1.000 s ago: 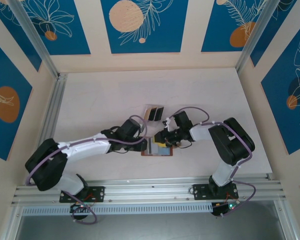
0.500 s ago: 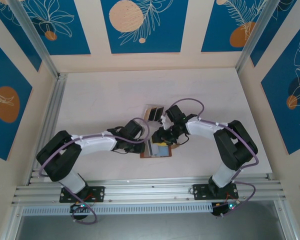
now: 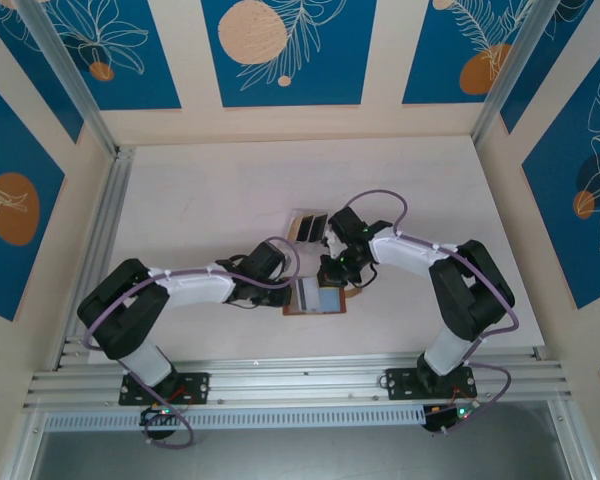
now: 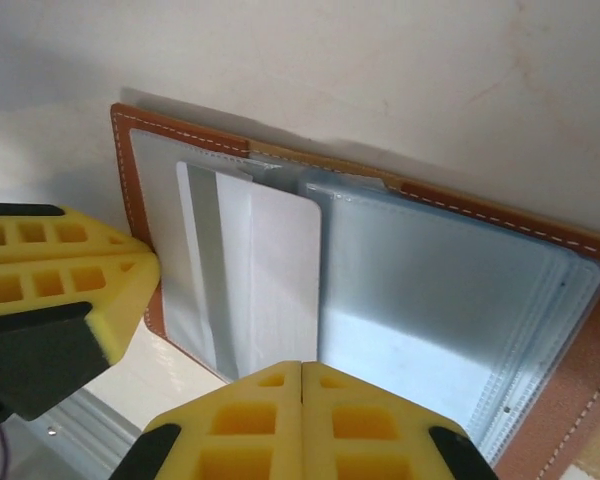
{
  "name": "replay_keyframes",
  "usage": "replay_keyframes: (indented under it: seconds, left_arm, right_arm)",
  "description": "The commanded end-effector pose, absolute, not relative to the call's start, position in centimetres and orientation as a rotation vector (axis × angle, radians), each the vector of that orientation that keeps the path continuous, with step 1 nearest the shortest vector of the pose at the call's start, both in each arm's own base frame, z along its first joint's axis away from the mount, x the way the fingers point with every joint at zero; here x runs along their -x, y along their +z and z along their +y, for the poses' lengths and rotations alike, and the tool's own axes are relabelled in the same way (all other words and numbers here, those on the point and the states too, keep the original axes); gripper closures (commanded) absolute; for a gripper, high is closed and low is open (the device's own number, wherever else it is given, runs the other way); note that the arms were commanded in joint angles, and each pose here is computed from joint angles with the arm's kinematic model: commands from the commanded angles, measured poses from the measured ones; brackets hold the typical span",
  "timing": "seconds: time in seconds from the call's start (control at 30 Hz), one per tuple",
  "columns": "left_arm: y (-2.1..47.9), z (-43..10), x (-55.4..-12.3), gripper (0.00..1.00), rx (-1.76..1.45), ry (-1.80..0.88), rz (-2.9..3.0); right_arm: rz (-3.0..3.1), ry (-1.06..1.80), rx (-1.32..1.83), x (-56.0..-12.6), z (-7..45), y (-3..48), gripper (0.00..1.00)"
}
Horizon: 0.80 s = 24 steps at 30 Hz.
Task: Put the credit cards into the card holder
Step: Insert the credit card into the card slot.
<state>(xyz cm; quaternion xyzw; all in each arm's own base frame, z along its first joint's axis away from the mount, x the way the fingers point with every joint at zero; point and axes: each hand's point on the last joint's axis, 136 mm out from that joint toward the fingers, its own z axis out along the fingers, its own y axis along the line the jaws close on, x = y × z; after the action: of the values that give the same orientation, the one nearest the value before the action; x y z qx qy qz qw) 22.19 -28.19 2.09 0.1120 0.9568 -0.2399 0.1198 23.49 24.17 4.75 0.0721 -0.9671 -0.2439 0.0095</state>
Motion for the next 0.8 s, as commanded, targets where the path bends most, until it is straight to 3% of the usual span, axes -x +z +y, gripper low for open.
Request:
replay_keyframes:
  seconds: [0.0, 0.43, 0.77]
  left_arm:
    - [0.1, -27.1, -21.3, 0.91, -0.306, -0.663, 2.864]
    - [-0.6, -26.9, -20.9, 0.91, -0.309, -0.664, 2.876]
    - [-1.2, -26.8, -20.4, 0.91, -0.301, -0.676, 2.885]
  right_arm:
    - [-3.054, -0.6, -0.255, -23.5, 23.7, 4.1, 0.99]
    - [-3.022, -0.551, -0.281, -22.9, 25.1, 2.4, 0.99]
    - [-2.945, -0.787, -0.281, -22.3, 28.6, 3.6, 0.99]
